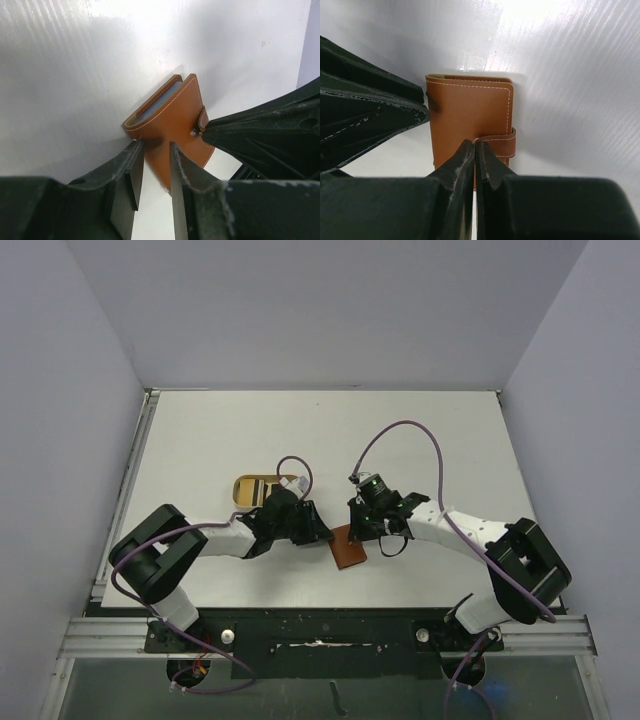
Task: Put the credit cards into the card holder
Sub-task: Close the card holder at the center of the board.
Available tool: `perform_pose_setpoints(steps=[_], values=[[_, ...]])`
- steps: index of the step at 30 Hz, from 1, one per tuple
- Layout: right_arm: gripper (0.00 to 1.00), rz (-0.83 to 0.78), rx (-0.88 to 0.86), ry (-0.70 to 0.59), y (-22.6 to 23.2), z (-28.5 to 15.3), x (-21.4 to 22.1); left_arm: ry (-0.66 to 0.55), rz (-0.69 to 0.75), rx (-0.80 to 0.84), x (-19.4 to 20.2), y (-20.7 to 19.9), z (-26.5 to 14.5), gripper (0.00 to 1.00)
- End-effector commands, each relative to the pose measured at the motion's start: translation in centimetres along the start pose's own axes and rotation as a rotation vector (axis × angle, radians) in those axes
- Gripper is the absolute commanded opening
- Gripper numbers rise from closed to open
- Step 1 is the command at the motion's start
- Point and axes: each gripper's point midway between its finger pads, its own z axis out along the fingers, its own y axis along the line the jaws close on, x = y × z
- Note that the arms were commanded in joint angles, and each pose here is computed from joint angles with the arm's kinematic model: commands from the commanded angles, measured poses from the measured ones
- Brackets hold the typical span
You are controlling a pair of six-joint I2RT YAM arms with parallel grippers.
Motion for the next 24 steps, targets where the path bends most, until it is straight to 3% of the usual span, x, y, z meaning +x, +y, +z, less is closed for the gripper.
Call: perform_pose_setpoints(steps=[1,24], values=[[0.0,-0.021,-0.001,-0.045,0.5,-1.2,-1.1,-0.041,0.012,0.074,-0.8,-1.9,-0.9,0.26],[0.0,-0.002,-0.038,-0.01,1.3,0.9,-0.5,-0.008,-0.037,0.133,0.4,-2.0,-0.2,0.26]])
